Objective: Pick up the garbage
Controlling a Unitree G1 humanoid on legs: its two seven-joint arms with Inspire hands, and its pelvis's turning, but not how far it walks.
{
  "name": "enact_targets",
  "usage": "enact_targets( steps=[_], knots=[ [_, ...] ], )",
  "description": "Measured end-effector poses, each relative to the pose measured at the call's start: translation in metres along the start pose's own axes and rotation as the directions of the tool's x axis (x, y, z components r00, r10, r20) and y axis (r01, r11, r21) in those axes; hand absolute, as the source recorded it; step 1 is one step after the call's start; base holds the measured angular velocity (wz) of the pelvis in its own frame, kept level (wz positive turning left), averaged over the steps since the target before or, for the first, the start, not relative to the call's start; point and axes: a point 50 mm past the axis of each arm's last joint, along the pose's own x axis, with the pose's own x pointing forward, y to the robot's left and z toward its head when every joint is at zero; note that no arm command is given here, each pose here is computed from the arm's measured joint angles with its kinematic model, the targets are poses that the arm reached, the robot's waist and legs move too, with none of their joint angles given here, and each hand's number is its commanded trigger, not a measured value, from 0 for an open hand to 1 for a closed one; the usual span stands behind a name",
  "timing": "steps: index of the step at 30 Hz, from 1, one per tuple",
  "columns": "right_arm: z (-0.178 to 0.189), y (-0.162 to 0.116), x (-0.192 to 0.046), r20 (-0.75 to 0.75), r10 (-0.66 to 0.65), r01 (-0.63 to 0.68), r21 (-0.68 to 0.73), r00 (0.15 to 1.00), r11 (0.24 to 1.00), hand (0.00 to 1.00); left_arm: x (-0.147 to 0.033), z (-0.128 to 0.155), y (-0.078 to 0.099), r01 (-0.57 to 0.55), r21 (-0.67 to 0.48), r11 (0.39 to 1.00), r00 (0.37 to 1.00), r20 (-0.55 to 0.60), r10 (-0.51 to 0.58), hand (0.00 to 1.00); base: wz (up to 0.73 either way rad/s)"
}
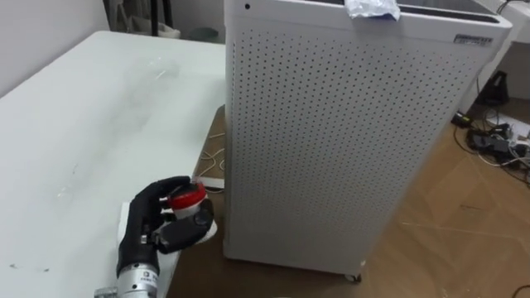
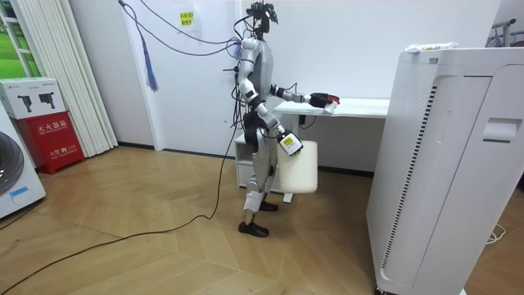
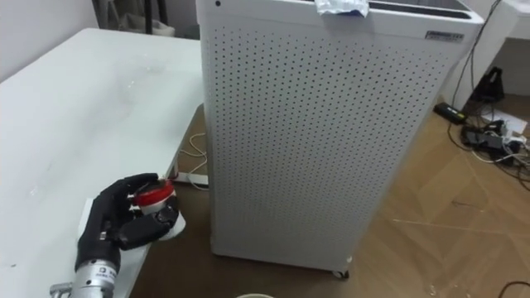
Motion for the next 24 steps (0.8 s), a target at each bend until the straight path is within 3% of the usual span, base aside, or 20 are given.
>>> enact_targets(
  steps=[3, 9, 22, 23, 24],
  knots=[
    [0.021, -0.004, 0.008, 0.055, -0.018, 0.019, -0.018, 0.998, 1.000, 1.00, 0.000, 0.016, -0.012, 0.076, -0.029, 0.997, 0.995, 0.065, -0.074, 1.00, 0.00],
    [0.054, -0.008, 0.018, 0.142, -0.034, 0.035, -0.007, 0.989, 0.999, 1.00, -0.005, 0.020, -0.032, 0.221, -0.048, 0.974, 0.973, 0.082, -0.216, 1.00, 0.06],
    [0.074, -0.014, 0.022, 0.201, -0.081, 0.083, -0.005, 0.976, 0.997, 1.00, -0.019, 0.015, -0.057, 0.450, -0.023, 0.893, 0.892, 0.064, -0.448, 1.00, 0.00],
    [0.075, -0.015, 0.022, 0.203, -0.082, 0.085, -0.007, 0.976, 0.996, 1.00, -0.020, 0.015, -0.058, 0.462, -0.022, 0.886, 0.885, 0.063, -0.460, 0.81, 0.00],
    [0.076, -0.016, 0.022, 0.205, -0.084, 0.087, -0.009, 0.975, 0.996, 1.00, -0.020, 0.015, -0.060, 0.477, -0.021, 0.879, 0.878, 0.063, -0.475, 0.23, 0.00]
  ],
)
